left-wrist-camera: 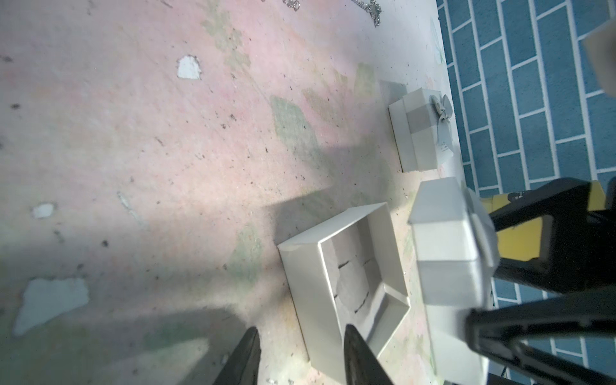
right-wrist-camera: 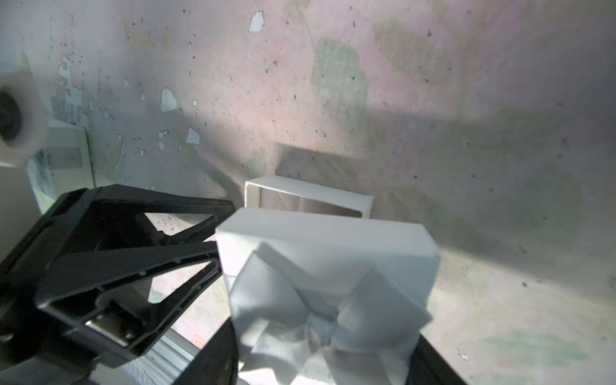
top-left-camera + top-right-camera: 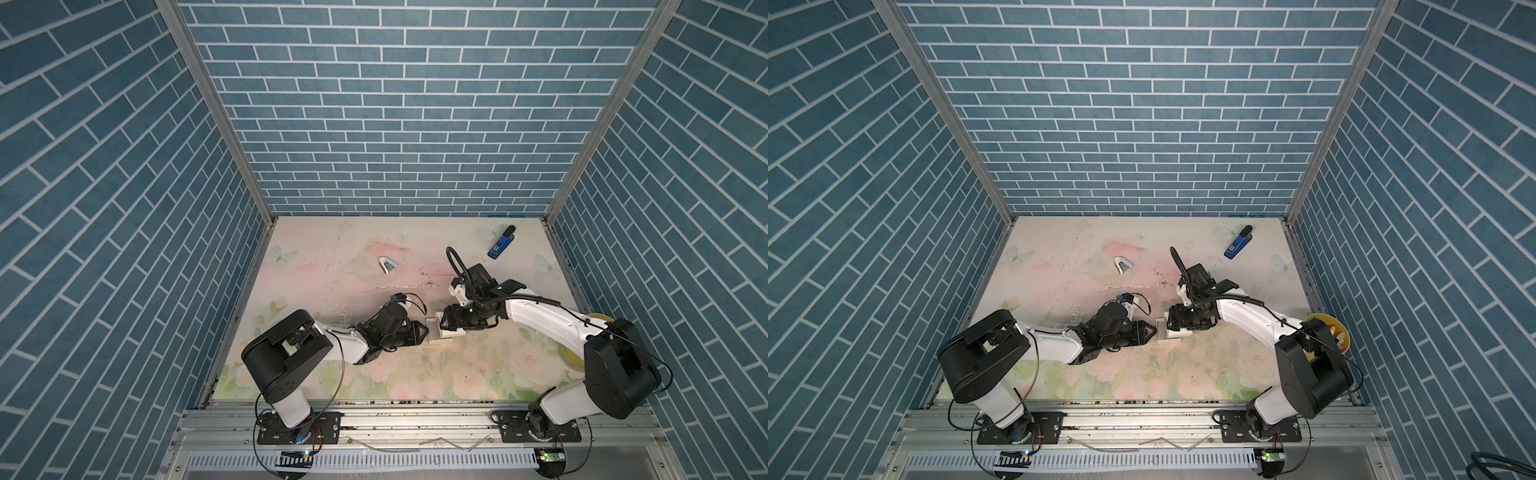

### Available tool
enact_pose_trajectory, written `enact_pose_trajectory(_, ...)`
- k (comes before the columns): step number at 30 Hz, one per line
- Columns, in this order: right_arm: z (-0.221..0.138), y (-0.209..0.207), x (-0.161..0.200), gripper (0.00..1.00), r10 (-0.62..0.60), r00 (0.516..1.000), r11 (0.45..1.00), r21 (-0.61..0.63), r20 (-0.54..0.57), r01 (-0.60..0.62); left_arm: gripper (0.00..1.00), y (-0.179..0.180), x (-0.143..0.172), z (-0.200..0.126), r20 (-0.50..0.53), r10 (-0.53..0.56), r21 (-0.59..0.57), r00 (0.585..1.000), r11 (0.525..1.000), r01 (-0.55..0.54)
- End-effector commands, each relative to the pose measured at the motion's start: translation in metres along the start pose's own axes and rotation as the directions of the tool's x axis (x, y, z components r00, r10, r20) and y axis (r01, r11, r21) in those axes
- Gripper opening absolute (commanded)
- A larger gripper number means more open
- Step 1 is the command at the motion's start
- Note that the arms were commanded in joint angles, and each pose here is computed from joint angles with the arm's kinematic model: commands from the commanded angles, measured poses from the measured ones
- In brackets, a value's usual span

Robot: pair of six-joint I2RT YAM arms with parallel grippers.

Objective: Take the necklace out of the lift-off lid jewelry box
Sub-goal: Close the lid on the jewelry box.

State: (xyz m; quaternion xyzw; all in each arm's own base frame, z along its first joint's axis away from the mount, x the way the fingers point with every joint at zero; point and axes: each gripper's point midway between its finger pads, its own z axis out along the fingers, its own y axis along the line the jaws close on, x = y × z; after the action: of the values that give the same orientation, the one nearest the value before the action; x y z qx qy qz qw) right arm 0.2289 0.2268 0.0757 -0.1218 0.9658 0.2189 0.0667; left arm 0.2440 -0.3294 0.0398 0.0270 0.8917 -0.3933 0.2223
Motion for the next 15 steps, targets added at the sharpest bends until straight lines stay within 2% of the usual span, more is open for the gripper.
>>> enact_pose_trajectory(1, 0.002, 0.0, -0.004, 0.68, 0.026, 0.999, 1.0, 0.006, 0.034, -0.026, 0.42, 0.003, 0.003, -0.001, -0.006, -0.008, -0.009, 1.0, 1.0, 0.008)
enact_pose_trajectory(15, 0.018, 0.004, -0.004, 0.68, 0.035, 0.999, 0.999, -0.021, 0.005, -0.035, 0.4, 0.002, 0.004, 0.001, -0.005, -0.021, 0.005, 1.0, 1.0, 0.021)
